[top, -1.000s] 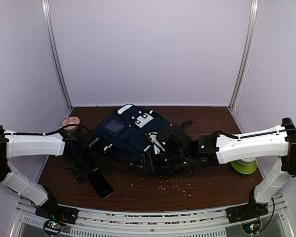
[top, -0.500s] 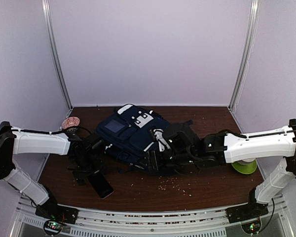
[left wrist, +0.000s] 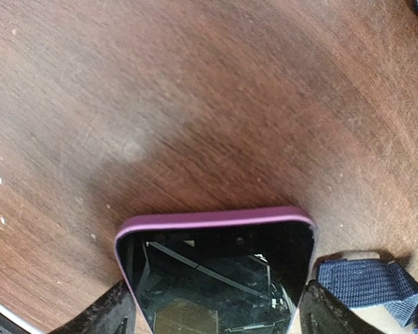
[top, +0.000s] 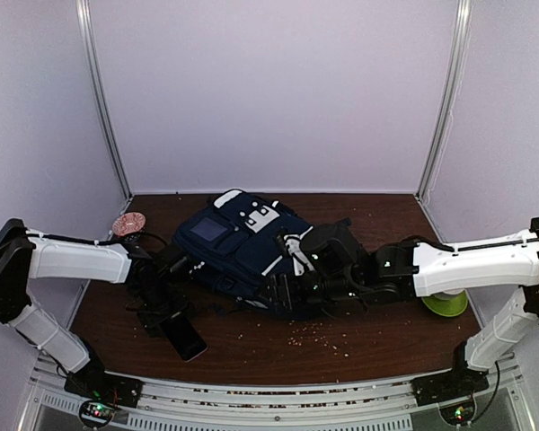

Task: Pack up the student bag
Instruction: Pick up the personal item from the center of the board.

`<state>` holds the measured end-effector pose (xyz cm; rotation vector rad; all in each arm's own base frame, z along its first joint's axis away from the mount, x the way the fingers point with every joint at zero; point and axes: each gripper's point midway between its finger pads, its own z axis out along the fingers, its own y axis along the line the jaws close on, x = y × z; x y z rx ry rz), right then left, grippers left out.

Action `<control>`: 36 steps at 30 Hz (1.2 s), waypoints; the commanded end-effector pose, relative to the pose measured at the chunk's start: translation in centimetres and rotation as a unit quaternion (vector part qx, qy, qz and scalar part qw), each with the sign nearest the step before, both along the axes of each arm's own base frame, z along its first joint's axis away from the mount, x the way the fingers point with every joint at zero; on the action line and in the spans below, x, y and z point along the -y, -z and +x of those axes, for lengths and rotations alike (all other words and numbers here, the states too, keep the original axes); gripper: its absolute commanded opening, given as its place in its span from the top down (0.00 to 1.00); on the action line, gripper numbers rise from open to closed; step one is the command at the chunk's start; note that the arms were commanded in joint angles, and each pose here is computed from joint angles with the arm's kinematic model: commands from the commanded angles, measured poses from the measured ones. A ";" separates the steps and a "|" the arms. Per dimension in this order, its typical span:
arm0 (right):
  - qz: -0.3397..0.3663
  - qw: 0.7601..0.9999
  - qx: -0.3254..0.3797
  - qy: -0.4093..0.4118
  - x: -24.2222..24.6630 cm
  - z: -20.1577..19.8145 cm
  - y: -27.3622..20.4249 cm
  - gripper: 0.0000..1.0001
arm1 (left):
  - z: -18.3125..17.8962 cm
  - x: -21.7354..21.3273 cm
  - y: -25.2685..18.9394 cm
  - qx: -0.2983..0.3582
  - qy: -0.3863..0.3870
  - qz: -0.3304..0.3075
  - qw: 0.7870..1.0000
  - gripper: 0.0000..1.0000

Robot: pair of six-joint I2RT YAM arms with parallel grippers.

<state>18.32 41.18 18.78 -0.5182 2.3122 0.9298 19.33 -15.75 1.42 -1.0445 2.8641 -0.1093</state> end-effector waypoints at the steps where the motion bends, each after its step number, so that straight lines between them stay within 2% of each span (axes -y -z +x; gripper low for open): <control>1: -0.003 1.000 0.010 0.013 1.1 0.3 -0.3 0.32 | -0.6 -0.6 1.2 -0.006 -0.008 0.010 1.000 0.18; 9: -0.007 1.000 0.009 0.016 1.5 0.3 0.2 0.31 | -1.5 -1.4 1.9 -0.021 -0.013 0.022 0.999 0.12; 20: -0.002 1.000 0.014 0.016 1.9 0.3 -0.6 0.31 | -1.1 -1.4 0.7 -0.007 -0.011 0.022 1.000 0.36; 36: 0.037 0.999 0.030 0.007 1.1 0.3 -2.6 0.31 | 1.4 -2.5 -13.4 0.153 -0.001 -0.014 0.988 0.39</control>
